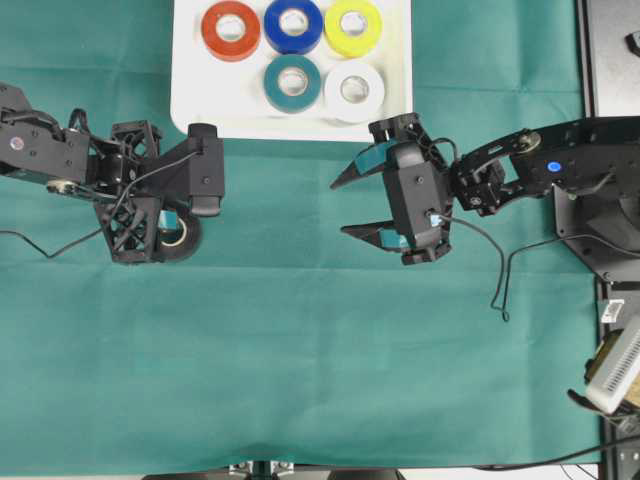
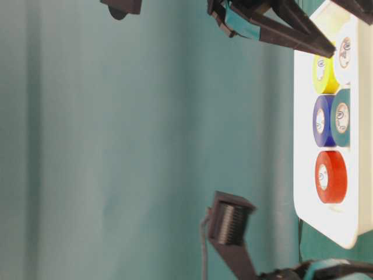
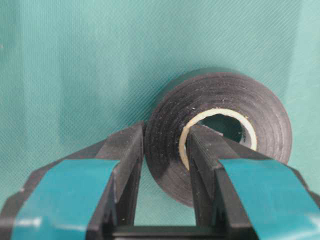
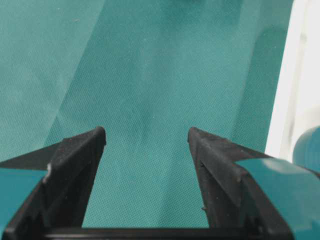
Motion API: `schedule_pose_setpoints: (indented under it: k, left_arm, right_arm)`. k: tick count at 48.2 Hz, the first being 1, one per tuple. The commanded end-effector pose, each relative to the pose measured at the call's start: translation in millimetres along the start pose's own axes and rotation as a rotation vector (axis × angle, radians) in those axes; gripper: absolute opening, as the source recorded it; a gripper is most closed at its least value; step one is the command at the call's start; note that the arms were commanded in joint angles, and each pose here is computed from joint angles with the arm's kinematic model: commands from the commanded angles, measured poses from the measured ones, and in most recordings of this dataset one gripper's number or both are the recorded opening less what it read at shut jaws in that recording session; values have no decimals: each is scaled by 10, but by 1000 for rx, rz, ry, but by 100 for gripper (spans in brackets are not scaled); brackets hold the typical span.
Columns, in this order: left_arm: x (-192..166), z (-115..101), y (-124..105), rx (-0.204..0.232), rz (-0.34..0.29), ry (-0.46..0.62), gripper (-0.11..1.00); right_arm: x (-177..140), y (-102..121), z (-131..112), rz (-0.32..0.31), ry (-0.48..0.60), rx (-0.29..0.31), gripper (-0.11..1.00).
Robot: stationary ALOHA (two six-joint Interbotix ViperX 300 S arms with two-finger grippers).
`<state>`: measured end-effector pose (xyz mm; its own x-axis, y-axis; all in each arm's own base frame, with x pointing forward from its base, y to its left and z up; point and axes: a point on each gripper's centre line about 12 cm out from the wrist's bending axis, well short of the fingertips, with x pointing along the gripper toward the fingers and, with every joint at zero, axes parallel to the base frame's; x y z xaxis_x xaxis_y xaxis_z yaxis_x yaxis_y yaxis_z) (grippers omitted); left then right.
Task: Put the tape alternately from left to right into the white case.
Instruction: 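Lift the black tape and carry it into the tray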
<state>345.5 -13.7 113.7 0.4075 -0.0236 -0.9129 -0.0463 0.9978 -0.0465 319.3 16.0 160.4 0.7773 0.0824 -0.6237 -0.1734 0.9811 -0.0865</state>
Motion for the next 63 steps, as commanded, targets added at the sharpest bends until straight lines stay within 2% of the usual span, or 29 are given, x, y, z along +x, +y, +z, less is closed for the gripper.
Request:
schedule_pose_setpoints:
  k: [1, 13, 31, 48, 53, 63]
  left_arm:
    - [-218, 204, -77, 13, -15, -72, -4]
    - [-480, 312, -235, 51, -36, -85, -4]
    - [-489, 408, -207, 49, -32, -111, -4]
    - [-461, 622, 55, -10, 0, -171, -4]
    - [-447, 667, 142, -9, 13, -174, -4]
    - [-436, 728, 321, 28, 42, -180, -4]
  right_arm:
    - [-19, -7, 100, -1, -30, 0, 72]
    - [-16, -4, 100, 1, -31, 2, 72]
    - [-16, -4, 100, 1, -31, 2, 72]
    - [-19, -5, 103, 1, -32, 0, 72]
    - [-19, 0, 104, 2, -32, -1, 72]
    - [-16, 0, 100, 2, -31, 0, 72]
